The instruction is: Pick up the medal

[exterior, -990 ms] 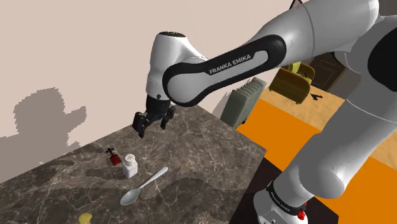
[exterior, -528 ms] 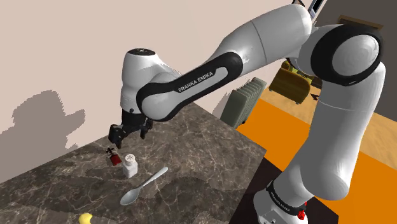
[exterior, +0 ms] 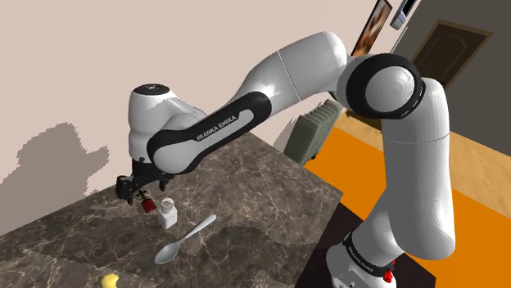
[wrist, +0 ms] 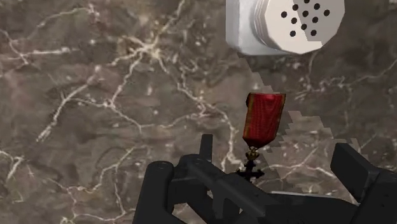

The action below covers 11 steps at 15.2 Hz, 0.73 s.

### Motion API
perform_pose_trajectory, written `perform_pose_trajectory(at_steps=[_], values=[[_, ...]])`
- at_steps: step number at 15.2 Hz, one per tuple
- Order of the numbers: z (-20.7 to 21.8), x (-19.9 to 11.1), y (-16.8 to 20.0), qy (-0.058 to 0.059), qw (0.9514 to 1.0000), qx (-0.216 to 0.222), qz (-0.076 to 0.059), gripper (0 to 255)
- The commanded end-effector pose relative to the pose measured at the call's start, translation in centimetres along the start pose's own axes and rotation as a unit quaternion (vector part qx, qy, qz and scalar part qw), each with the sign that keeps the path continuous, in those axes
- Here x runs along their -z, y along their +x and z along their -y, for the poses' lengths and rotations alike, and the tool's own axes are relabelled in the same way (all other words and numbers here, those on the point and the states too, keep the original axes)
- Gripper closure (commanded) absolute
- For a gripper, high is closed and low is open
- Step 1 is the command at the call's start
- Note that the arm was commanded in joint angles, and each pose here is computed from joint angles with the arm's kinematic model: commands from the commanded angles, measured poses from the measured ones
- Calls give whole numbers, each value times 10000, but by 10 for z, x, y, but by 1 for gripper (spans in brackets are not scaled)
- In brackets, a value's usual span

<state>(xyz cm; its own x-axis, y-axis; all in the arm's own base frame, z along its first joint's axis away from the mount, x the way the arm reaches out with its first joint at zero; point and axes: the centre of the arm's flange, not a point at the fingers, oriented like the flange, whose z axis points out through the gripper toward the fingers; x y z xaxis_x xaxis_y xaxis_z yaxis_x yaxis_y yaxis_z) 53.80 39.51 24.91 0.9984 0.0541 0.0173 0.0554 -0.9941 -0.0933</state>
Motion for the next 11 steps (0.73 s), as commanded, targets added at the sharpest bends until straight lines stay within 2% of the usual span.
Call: perform_pose_trajectory(at_steps=[1, 5, 7, 8, 11], values=[[1, -10, 1, 0, 10000, 0, -3, 0], [-2, -34, 0, 0, 10000, 0, -3, 0], [-2, -34, 0, 0, 10000, 0, -3, 0], [-1, -35, 0, 0, 10000, 0, -3, 255], [-2, -33, 1, 0, 10000, -1, -3, 255]])
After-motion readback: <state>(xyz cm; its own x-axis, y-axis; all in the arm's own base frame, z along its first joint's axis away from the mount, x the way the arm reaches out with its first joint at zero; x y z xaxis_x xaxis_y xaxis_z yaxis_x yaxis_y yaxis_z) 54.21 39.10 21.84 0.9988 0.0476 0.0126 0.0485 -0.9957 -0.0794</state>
